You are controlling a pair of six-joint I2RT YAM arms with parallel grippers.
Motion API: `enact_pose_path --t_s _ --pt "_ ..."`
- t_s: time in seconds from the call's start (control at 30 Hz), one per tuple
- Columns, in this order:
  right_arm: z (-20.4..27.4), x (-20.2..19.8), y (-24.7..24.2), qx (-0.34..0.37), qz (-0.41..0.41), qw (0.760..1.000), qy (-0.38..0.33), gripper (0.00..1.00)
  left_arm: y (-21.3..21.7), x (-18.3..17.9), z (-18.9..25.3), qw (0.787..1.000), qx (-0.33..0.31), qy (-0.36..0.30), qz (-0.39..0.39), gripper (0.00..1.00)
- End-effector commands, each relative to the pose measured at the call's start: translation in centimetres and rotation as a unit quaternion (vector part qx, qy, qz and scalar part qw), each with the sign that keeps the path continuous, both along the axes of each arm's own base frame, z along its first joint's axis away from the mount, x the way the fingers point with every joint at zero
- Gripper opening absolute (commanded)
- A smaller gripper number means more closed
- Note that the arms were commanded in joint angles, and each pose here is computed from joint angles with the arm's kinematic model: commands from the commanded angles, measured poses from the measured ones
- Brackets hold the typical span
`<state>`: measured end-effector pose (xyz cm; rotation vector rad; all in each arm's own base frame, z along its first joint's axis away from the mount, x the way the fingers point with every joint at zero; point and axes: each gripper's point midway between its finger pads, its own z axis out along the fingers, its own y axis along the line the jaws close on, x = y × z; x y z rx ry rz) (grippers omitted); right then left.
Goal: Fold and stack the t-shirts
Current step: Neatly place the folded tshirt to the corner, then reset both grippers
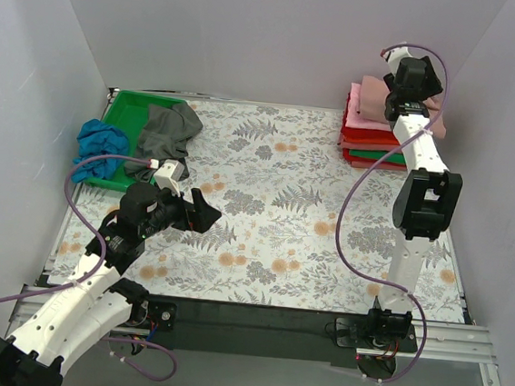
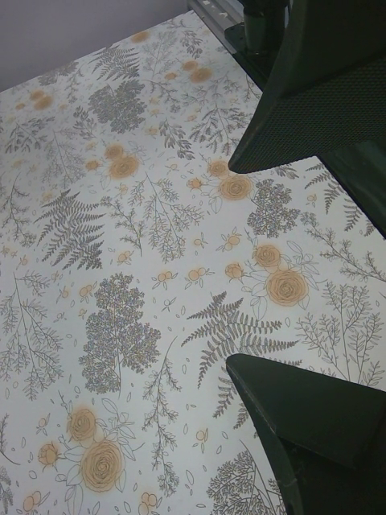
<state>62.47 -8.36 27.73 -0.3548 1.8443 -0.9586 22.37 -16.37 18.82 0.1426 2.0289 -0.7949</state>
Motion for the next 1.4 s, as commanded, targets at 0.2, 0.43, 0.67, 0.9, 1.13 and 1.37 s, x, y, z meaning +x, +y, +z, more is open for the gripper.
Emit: enact_pose_path --t_s 0.2,0.43,0.67,0.9,1.13,1.37 --pt "7.5 -2.9 4.6 0.103 0.130 0.986 -0.028 0.82 -0.1 -0.2 0.4 1.000 -0.003 -0.009 -0.005 0.94" --pt "4.2 -16.5 17.4 0.253 0.445 0.850 0.128 0.99 1.4 0.9 3.7 0.997 -0.019 -0.026 0.064 0.96" --pt "2.8 -25.7 14.8 0.326 0.333 0.881 0.084 0.98 5.0 2.5 9.6 0.983 -0.007 -0.030 0.184 0.98" --pt "4.3 -31.8 6.6 0.371 0.115 0.915 -0.106 0.98 5.5 2.2 12.3 0.980 -0.021 -0.035 0.196 0.98" --pt "3.5 -34.0 4.3 0.358 0.065 0.924 -0.118 0.99 6.1 0.8 13.3 0.982 -0.009 -0.052 0.184 0.98" --pt "2.5 -34.1 6.1 0.350 0.130 0.924 -0.080 0.98 6.7 -0.3 13.4 0.981 -0.005 -0.058 0.184 0.98"
